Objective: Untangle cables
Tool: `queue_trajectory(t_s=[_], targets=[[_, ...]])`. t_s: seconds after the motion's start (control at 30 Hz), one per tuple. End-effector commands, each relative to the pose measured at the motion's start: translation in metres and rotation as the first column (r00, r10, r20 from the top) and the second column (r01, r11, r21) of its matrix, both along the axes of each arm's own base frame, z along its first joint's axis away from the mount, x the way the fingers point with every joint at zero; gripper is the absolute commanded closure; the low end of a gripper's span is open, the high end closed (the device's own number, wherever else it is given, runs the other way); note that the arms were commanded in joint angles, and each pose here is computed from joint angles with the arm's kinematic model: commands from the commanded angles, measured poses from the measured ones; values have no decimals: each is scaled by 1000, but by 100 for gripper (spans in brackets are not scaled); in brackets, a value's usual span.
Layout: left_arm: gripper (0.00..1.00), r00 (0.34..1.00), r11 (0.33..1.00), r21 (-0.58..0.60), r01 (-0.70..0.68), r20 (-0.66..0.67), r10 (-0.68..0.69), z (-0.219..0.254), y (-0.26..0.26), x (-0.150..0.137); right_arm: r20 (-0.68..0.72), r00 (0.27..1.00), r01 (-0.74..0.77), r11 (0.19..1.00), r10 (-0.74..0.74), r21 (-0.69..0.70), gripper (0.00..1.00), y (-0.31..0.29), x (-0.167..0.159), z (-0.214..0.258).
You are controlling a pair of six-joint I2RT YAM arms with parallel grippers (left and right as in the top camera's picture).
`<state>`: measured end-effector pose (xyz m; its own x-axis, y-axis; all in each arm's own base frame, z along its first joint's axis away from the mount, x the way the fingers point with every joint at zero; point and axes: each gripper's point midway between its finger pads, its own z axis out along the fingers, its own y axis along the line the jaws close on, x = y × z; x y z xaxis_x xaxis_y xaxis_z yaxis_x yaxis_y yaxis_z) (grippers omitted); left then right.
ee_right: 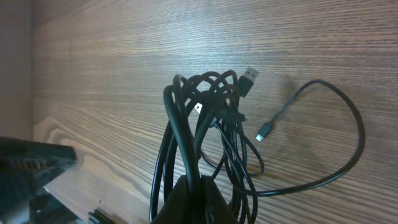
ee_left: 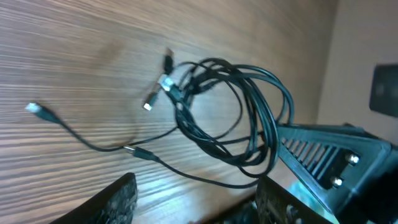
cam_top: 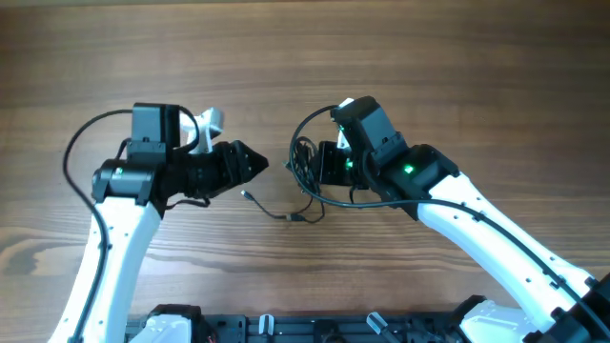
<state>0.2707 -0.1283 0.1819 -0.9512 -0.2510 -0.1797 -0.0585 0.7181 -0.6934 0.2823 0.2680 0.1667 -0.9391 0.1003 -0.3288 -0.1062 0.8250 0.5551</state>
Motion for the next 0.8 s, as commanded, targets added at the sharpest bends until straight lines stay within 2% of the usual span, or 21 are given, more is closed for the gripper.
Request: queue_trajectory(t_s=[0.0, 0.2, 0.27, 0.47, 0.57, 0.77], targets=[[37, 994, 992, -86, 95, 55, -90, 11, -16, 7, 19, 1000, -16, 999, 16, 37, 96, 4, 0, 14], [37, 999, 989, -145, -5, -32, 0, 0, -19, 29, 20, 999, -46, 998, 45, 47, 96, 7, -3, 15], [40, 998, 988, -154, -22, -57, 13, -5, -21, 34, 19, 999, -45, 998, 44, 48, 96, 7, -3, 15], [47, 998, 987, -159, 23, -57, -33, -8, -48, 33, 19, 999, -42, 998, 41, 50, 96, 8, -3, 15], [47, 996, 980, -201, -1, -93, -18, -9, -61, 40, 14, 999, -36, 998, 35, 52, 96, 8, -3, 15], [50, 988, 963, -264, 59, -123, -94, -18, -92, 40, 16, 999, -34, 998, 33, 50, 96, 7, -2, 15]])
